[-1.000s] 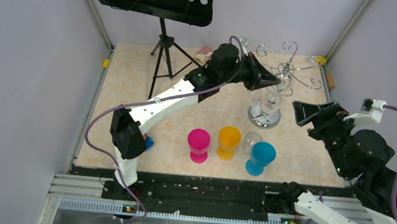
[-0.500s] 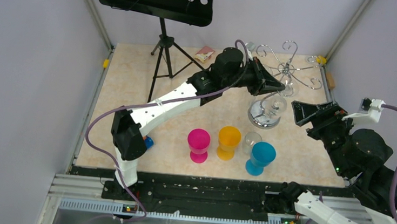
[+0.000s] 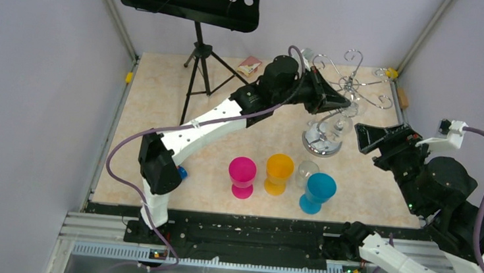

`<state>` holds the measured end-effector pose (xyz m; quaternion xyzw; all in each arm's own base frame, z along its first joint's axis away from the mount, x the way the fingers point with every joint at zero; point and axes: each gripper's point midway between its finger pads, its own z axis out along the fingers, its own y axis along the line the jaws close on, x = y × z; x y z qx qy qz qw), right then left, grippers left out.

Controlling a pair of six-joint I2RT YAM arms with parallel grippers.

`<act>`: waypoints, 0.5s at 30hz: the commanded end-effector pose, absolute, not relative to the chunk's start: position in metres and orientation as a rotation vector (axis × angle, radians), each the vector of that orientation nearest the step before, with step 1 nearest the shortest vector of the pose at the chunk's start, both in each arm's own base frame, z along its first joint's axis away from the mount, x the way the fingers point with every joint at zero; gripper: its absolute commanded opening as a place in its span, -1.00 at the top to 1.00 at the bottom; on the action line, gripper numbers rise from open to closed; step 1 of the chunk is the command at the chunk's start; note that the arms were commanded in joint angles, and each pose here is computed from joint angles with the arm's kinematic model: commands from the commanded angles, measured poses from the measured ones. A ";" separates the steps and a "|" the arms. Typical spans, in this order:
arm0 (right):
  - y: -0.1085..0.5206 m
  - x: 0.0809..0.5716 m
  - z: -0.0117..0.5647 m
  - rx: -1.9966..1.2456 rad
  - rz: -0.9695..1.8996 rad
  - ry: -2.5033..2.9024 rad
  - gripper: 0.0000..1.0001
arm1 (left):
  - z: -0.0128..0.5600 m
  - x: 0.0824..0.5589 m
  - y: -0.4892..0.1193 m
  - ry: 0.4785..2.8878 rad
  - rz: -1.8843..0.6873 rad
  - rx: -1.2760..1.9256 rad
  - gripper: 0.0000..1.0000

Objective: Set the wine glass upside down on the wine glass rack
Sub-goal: Turn the wine glass upside down at the wine rack.

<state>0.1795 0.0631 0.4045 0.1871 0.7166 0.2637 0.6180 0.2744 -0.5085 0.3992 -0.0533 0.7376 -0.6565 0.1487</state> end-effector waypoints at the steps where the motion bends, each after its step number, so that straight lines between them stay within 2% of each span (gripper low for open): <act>1: 0.059 0.180 0.412 0.433 0.597 1.621 -0.62 | 0.446 0.273 -0.509 1.957 -1.953 -0.071 1.00; 15: 0.058 0.180 0.411 0.434 0.593 1.621 -0.62 | 0.437 0.284 -0.514 1.960 -1.917 -0.102 1.00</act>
